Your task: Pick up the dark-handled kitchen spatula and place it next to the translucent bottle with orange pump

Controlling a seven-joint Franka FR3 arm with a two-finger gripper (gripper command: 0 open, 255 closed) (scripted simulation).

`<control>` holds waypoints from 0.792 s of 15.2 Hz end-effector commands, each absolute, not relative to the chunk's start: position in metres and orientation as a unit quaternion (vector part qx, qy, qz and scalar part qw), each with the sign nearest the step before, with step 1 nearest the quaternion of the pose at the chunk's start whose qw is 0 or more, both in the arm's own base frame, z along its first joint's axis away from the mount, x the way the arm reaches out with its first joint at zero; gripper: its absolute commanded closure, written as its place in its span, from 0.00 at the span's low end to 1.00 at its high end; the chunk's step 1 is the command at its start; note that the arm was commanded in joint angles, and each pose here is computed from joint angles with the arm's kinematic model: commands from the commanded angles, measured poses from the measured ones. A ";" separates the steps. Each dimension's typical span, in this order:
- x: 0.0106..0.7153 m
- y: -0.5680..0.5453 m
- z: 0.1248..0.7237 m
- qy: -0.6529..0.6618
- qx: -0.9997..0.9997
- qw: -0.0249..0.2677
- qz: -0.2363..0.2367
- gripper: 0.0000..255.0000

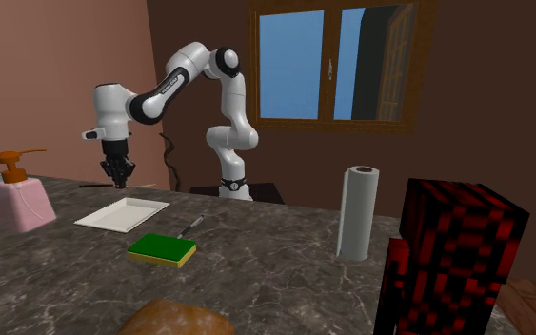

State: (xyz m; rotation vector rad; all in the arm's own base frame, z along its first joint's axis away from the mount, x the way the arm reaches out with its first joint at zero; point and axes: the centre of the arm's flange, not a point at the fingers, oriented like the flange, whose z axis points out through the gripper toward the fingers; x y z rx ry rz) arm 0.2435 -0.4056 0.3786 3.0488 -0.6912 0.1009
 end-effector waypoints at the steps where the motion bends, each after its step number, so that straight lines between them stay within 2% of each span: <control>1: 0.243 -0.404 0.367 -0.221 0.975 0.007 0.032 1.00; 4: 0.243 -0.404 0.350 -0.221 0.975 0.007 0.032 1.00; 12: 0.243 -0.404 0.351 -0.221 0.975 0.007 0.032 1.00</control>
